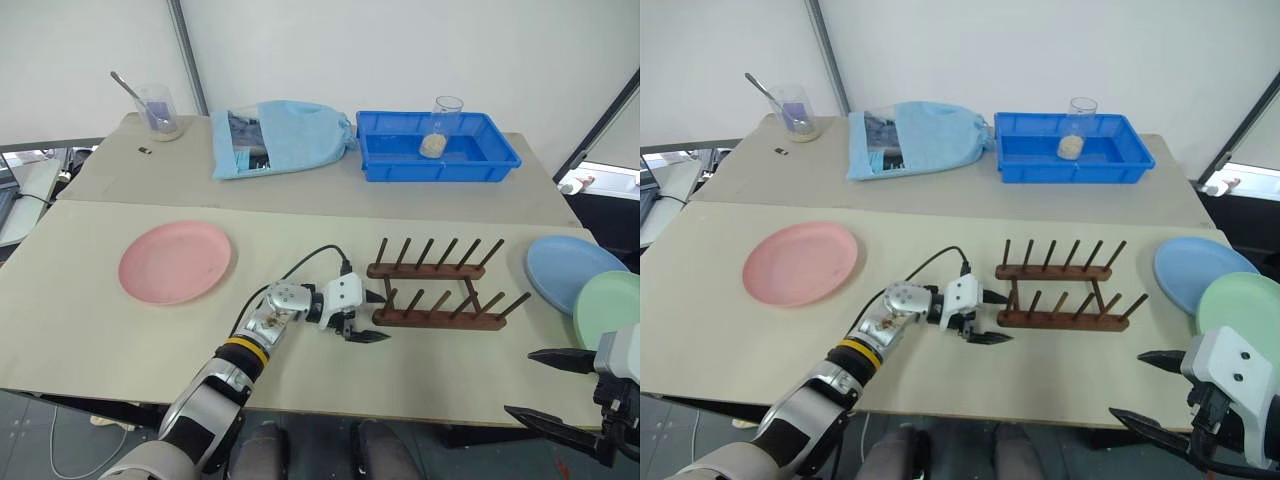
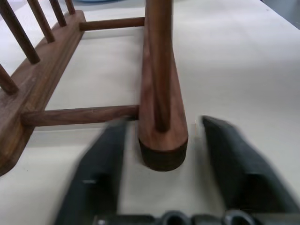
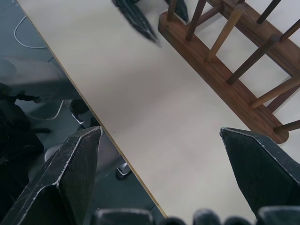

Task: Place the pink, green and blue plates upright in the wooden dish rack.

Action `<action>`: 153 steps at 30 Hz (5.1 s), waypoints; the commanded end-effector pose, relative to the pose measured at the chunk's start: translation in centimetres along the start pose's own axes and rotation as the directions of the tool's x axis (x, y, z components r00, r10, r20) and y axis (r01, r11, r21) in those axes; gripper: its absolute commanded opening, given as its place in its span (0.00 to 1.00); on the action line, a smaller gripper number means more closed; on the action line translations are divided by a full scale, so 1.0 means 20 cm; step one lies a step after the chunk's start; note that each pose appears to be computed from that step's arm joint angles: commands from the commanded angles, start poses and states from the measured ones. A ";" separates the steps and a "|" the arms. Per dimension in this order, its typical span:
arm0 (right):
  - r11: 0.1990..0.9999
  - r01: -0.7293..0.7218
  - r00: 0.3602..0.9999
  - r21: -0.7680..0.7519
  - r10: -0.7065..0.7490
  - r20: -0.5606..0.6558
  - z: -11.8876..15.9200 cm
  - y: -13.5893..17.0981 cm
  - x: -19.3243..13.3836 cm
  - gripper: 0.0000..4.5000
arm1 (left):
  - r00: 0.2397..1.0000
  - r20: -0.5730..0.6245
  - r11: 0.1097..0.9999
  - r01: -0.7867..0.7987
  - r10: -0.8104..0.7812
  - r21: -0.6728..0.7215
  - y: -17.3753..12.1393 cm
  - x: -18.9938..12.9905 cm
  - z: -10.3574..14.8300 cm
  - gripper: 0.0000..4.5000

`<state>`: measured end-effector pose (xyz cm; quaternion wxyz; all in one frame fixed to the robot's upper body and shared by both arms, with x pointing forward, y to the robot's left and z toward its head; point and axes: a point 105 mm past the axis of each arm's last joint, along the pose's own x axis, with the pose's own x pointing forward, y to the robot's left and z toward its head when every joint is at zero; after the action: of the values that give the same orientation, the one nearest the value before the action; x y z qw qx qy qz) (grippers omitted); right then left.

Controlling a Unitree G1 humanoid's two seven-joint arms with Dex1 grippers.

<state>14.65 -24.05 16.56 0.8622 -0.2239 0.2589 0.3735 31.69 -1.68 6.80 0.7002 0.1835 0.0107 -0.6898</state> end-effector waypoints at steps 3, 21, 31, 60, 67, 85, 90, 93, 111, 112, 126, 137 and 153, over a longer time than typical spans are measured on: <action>0.999 0.041 0.997 -0.034 -0.043 -0.057 -0.03 -0.06 0.06 1.00 | 1.000 0.009 0.999 -0.009 0.009 0.036 0.01 -0.18 0.06 0.99; 0.968 0.141 0.975 -0.209 -0.172 -0.141 -0.18 -0.44 0.52 0.07 | 0.968 -0.122 0.966 -0.232 0.219 -0.112 -0.18 0.09 0.04 0.00; 0.939 0.227 0.965 -0.260 -0.254 -0.074 -0.10 -0.60 0.62 0.00 | 0.894 -0.149 0.899 -0.435 0.423 -0.055 0.06 0.13 0.02 0.00; 0.939 -0.064 0.964 -0.337 0.146 0.224 0.38 -0.28 0.45 0.43 | 0.699 0.103 0.706 -0.693 0.707 -0.144 0.00 -0.75 0.31 0.71; 0.906 -0.146 0.878 -0.397 0.304 0.371 0.67 -0.21 0.54 0.97 | 0.168 -0.158 0.089 -0.906 0.973 -0.413 -0.10 -1.35 0.17 1.00; 0.806 -0.169 0.830 -0.567 0.427 0.359 0.86 -0.18 0.69 1.00 | -0.094 -0.571 -0.470 -0.683 0.816 -0.559 -0.17 -1.51 -0.24 1.00; 0.796 -0.163 0.834 -0.583 0.426 0.350 0.86 -0.16 0.70 1.00 | -0.053 -0.563 -0.447 -0.670 0.825 -0.593 -0.07 -1.49 -0.25 0.71; 0.796 -0.154 0.836 -0.585 0.421 0.353 0.87 -0.16 0.70 1.00 | -0.059 -0.564 -0.455 -0.663 0.824 -0.594 -0.06 -1.49 -0.26 0.39; 0.648 0.085 0.891 -0.757 0.290 0.348 1.02 -0.04 1.14 1.00 | 0.180 -0.221 -0.057 -0.638 0.959 -0.768 0.37 -0.98 0.33 0.01; 0.629 0.111 0.897 -0.770 0.270 0.350 1.02 -0.05 1.17 1.00 | 0.188 -0.217 -0.050 -0.634 0.958 -0.772 0.37 -0.96 0.34 0.01; 0.508 0.366 0.868 -0.780 0.117 0.483 1.11 -0.10 1.30 0.12 | 0.216 -0.224 -0.039 -0.632 0.950 -0.774 0.30 -1.02 0.34 0.00; 0.501 0.470 0.806 -0.727 0.092 0.584 1.19 -0.13 1.26 0.00 | 0.692 0.034 0.481 -0.465 0.721 -0.743 -0.12 -1.27 0.54 0.79; 0.994 0.103 0.545 0.036 -0.087 0.834 1.11 -0.50 0.30 0.00 | 0.924 0.125 0.931 -0.363 0.363 -0.017 -0.11 -0.81 0.71 0.99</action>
<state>33.80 -12.52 30.33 0.8974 -0.0806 -0.1940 0.3879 26.18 11.20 22.87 0.8376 0.1163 -0.0316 -0.5328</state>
